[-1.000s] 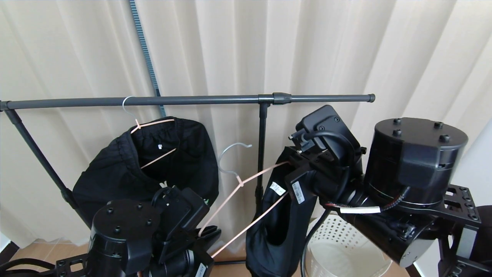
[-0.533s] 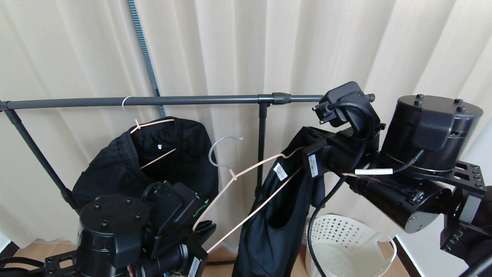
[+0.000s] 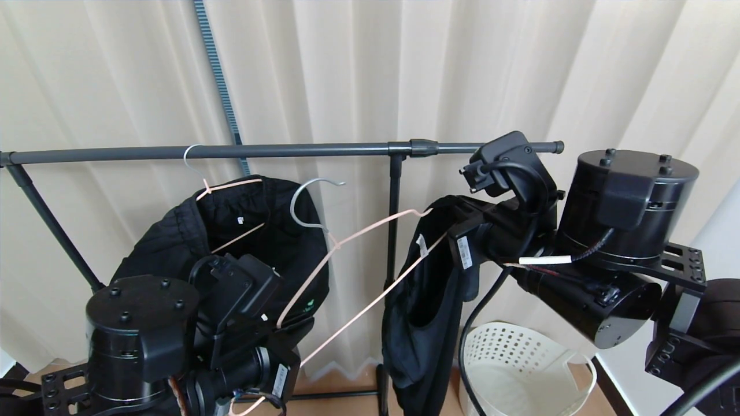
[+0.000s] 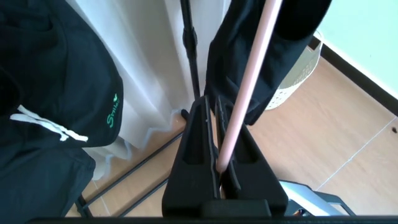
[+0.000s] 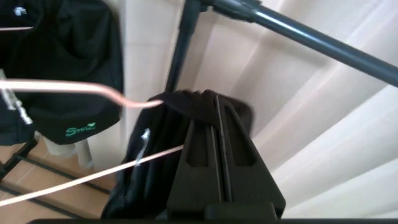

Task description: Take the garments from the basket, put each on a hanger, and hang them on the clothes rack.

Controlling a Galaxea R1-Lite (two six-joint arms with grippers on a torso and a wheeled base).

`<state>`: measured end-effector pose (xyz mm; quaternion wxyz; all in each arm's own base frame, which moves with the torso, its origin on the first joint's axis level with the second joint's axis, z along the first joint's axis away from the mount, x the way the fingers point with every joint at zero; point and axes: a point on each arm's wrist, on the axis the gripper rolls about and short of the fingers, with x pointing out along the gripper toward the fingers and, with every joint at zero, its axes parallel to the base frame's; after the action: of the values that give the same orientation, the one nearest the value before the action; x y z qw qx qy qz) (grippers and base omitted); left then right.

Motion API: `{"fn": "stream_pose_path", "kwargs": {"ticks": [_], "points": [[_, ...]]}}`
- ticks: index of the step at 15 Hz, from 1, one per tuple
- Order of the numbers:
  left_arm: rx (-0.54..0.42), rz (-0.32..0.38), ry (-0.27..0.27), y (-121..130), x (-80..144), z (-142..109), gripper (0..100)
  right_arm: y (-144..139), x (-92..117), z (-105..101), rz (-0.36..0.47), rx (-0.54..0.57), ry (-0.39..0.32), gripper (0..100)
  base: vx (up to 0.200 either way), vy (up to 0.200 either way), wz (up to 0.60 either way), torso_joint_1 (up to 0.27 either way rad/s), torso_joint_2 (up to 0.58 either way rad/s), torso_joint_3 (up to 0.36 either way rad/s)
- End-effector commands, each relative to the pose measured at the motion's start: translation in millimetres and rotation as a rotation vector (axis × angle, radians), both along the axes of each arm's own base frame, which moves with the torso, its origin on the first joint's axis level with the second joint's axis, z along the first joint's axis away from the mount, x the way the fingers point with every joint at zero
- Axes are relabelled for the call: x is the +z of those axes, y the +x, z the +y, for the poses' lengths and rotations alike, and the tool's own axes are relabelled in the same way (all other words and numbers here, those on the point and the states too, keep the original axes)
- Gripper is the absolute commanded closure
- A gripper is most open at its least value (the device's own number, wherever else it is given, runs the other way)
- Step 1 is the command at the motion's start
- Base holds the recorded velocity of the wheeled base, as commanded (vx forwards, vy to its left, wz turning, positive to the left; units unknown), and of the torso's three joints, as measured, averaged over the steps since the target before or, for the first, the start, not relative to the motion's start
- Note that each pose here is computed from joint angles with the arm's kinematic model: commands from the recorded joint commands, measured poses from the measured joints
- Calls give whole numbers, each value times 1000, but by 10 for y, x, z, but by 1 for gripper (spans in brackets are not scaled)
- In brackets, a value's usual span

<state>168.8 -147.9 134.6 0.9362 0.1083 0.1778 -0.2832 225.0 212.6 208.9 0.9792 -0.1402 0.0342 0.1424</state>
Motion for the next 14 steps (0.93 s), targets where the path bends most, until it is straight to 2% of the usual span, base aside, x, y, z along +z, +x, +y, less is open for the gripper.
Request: {"fn": "stream_pose_path", "kwargs": {"ticks": [1,6,11,14], "points": [[8,-4,-4,20,12,2,100,-110,-65,99,16,46,-18,100,0,0,0,0,0,0],[-1,6,4,7,-15,-6,100,-266,-113,220,25,107,-27,100,0,0,0,0,0,0],[-22,18,18,-20,-57,-38,100,-537,-47,373,40,204,62,100,0,0,0,0,0,0],[-37,19,19,-46,-60,-61,100,-564,-17,405,51,226,111,100,0,0,0,0,0,0]]}}
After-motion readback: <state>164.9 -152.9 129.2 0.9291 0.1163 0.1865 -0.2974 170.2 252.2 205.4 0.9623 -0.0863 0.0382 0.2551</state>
